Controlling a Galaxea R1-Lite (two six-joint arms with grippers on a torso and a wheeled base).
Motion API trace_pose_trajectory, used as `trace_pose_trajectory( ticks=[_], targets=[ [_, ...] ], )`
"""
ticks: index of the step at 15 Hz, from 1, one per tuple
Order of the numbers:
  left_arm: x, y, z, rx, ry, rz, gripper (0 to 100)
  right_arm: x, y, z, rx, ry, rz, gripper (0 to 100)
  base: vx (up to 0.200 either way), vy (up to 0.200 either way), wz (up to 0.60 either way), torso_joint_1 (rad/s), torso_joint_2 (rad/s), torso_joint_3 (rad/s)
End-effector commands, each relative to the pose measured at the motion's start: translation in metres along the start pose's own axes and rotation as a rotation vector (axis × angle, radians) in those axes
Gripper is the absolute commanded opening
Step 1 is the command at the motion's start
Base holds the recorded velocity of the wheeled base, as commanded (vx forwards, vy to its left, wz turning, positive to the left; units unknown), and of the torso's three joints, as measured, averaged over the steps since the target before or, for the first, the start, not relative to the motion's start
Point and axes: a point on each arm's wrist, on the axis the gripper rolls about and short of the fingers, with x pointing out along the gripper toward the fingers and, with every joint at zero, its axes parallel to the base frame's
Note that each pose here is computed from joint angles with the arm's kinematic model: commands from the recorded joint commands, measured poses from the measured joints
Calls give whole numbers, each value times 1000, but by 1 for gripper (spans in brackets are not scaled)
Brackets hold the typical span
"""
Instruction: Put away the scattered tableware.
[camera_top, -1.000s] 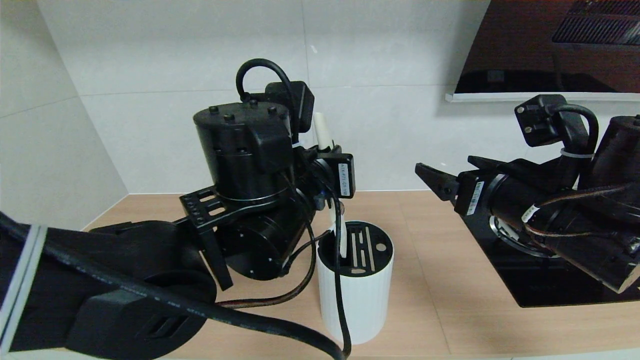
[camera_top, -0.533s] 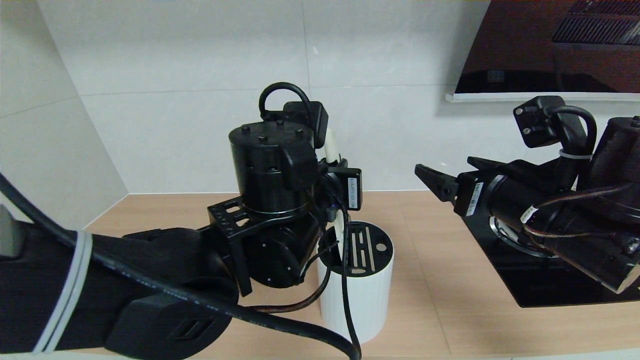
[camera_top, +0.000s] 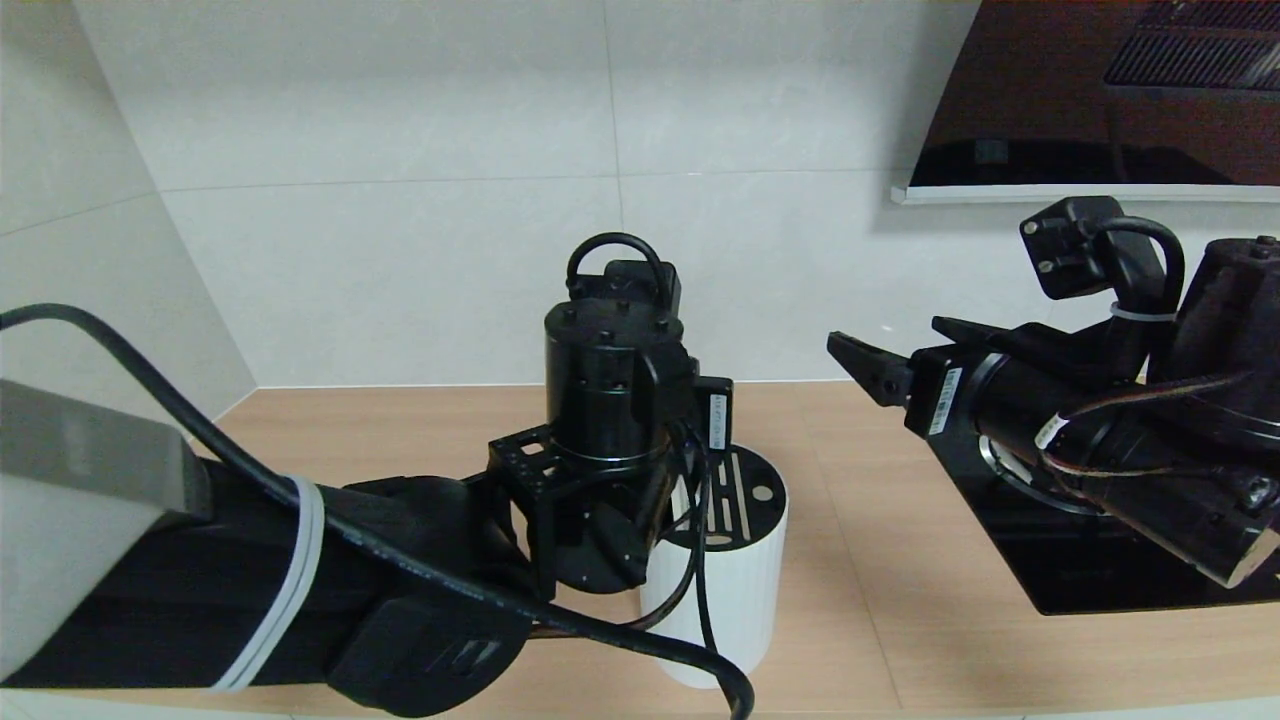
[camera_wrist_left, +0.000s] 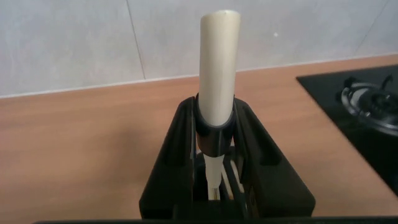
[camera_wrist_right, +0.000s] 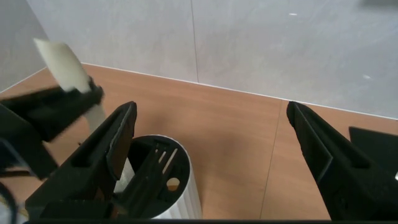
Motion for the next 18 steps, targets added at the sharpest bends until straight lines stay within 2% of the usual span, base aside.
trace_pose_trajectory(
  ticks=[1,2,5,10,11,18],
  targets=[
    [2,-3,-7,10,14,-2,0,0,0,0,0,-1,0,100,0,0,0,0,0,0],
    [1,-5,-9,4,22,-7,0,0,0,-1,-1,2,0,100,0,0,0,0,0,0],
    [-1,-11,-26,32,62,-26,0,2,0,-2,-3,8,-1,100,0,0,0,0,0,0],
    [0,-11,-35,51,85,-25,0,2,1,-3,-8,11,-1,100,0,0,0,0,0,0],
    [0,-12,-36,53,87,-25,100,2,1,-3,-8,10,-1,100,0,0,0,0,0,0],
    [-1,-11,-33,47,80,-26,100,2,0,-4,-10,12,-1,100,0,0,0,0,0,0]
  ],
)
